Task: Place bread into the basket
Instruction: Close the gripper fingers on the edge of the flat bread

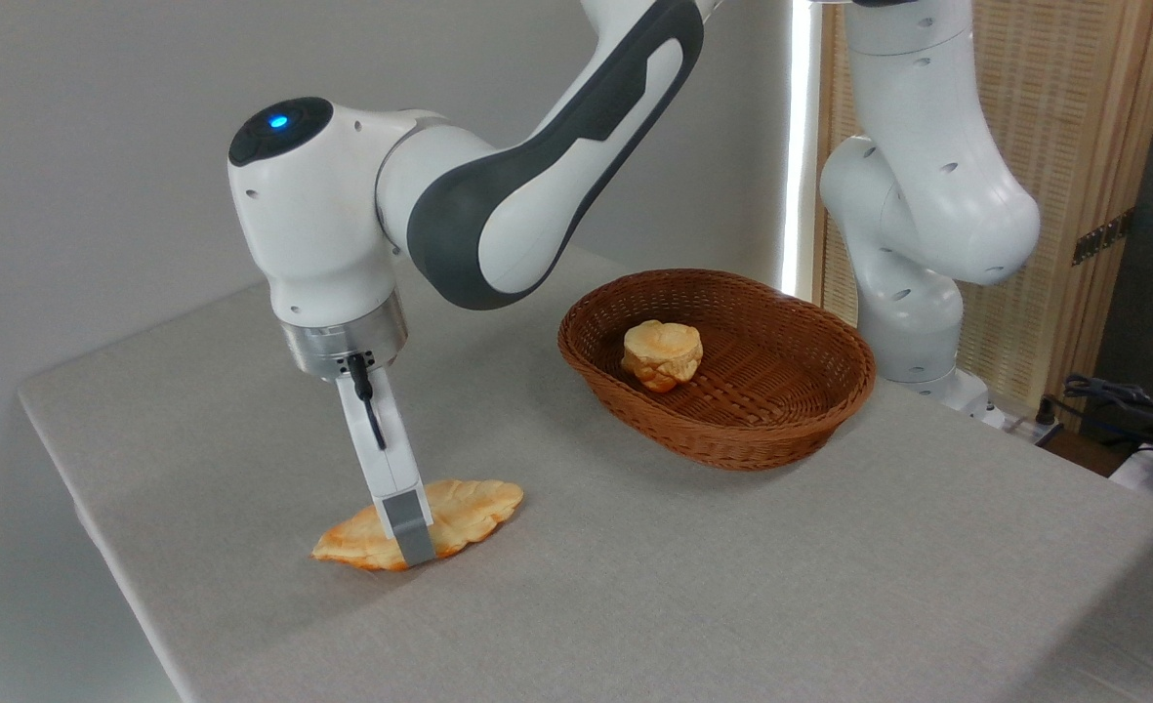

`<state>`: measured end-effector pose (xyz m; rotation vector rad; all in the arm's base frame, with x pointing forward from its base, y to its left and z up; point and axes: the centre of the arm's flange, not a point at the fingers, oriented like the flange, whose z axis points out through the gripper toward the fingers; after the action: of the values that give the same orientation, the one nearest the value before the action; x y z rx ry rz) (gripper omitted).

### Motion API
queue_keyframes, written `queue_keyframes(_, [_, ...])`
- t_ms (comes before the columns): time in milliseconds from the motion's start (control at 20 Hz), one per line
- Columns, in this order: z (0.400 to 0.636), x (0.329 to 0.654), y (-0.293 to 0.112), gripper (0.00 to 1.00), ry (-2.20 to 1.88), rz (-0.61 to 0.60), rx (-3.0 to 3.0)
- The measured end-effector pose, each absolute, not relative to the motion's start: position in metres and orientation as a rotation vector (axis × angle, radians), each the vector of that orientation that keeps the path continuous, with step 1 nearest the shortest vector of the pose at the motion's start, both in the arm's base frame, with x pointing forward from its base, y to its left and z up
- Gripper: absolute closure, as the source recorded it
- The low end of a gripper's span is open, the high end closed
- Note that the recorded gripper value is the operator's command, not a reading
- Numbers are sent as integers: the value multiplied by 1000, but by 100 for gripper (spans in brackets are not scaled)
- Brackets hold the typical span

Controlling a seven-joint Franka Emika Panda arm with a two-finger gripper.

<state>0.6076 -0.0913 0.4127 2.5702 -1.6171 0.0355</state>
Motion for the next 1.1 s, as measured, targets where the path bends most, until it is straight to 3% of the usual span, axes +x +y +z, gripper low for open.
queue_keyframes(50, [411, 608, -92, 3, -1618, 36, 2570])
queue_keyframes(200, [411, 610, -92, 32, -1620, 52, 2576])
queue_keyframes(300, [412, 611, -92, 40, -1621, 62, 2579])
queue_keyframes(1100, [413, 611, -92, 40, -1621, 66, 2580])
